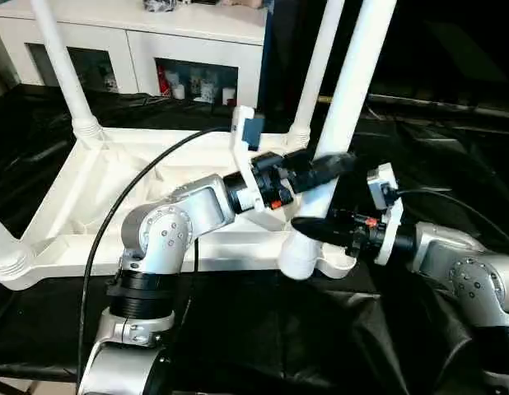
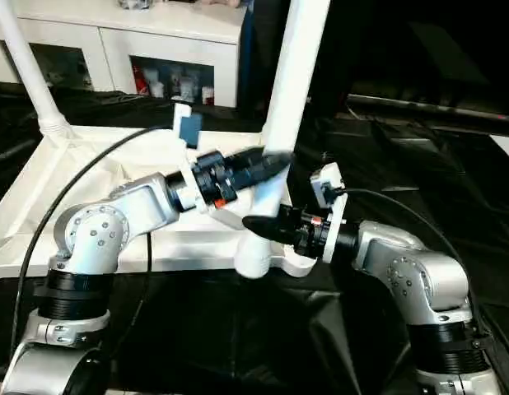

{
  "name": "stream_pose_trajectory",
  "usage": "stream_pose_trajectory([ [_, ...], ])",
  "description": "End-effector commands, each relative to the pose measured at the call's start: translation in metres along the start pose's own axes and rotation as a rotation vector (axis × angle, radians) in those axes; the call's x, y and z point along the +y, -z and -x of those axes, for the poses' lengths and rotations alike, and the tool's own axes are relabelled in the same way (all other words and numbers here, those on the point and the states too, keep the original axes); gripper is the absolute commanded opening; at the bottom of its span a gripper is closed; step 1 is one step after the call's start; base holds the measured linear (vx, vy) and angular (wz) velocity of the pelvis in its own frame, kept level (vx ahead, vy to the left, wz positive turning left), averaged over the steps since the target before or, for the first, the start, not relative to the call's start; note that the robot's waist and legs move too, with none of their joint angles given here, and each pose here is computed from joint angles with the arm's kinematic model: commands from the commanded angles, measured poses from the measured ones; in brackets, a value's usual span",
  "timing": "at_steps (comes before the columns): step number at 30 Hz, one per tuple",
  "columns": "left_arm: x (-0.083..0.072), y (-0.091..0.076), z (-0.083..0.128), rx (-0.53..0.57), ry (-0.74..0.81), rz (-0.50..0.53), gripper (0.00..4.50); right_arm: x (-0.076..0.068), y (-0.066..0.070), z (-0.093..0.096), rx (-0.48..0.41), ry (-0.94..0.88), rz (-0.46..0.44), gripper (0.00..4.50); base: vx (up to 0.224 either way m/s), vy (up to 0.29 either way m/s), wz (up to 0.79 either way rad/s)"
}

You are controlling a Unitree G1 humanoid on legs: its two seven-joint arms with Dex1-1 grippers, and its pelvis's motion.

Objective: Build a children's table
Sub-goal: Insert table leg to table base

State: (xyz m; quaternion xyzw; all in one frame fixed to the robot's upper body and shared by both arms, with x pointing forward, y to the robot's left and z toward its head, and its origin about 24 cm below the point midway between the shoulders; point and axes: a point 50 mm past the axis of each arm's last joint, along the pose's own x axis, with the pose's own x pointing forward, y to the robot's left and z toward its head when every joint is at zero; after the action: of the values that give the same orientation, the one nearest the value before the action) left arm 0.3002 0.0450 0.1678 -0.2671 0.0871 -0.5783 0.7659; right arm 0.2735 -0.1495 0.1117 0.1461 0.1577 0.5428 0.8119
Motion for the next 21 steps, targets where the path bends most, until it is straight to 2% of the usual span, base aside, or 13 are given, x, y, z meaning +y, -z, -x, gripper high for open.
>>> stream_pose_trajectory([
  [1,-0.005,0.000,-0.004,0.012,0.014,-0.016,4.49,0.004,-0.004,0.001,0.015,-0.013,0.031,1.86,0.000,0.000,0.00],
  [7,-0.001,-0.003,-0.007,-0.023,-0.060,-0.031,4.49,0.001,-0.005,-0.004,0.016,0.064,0.076,1.86,0.000,0.000,0.00],
  [8,0.005,-0.005,-0.007,-0.041,-0.146,-0.033,4.49,-0.003,-0.007,-0.007,0.001,0.117,0.086,1.86,0.000,0.000,0.00],
  [9,0.009,-0.007,-0.007,-0.051,-0.197,-0.034,4.21,-0.005,-0.008,-0.009,-0.009,0.148,0.091,1.86,0.000,0.000,0.00],
  [11,0.022,-0.012,-0.005,-0.089,-0.349,-0.043,4.21,-0.012,-0.011,-0.017,-0.043,0.262,0.111,1.86,0.000,0.000,0.00],
  [13,0.027,-0.017,-0.002,-0.125,-0.447,-0.073,4.01,-0.012,-0.015,-0.025,-0.095,0.317,0.107,1.86,0.000,0.000,0.00],
  [19,0.029,-0.021,-0.003,-0.141,-0.527,-0.146,3.65,-0.013,-0.018,-0.032,-0.145,0.388,0.097,1.86,0.000,0.000,0.00],
  [21,0.031,-0.022,-0.002,-0.150,-0.569,-0.183,3.37,-0.014,-0.019,-0.034,-0.163,0.421,0.098,1.86,0.000,0.000,0.00],
])
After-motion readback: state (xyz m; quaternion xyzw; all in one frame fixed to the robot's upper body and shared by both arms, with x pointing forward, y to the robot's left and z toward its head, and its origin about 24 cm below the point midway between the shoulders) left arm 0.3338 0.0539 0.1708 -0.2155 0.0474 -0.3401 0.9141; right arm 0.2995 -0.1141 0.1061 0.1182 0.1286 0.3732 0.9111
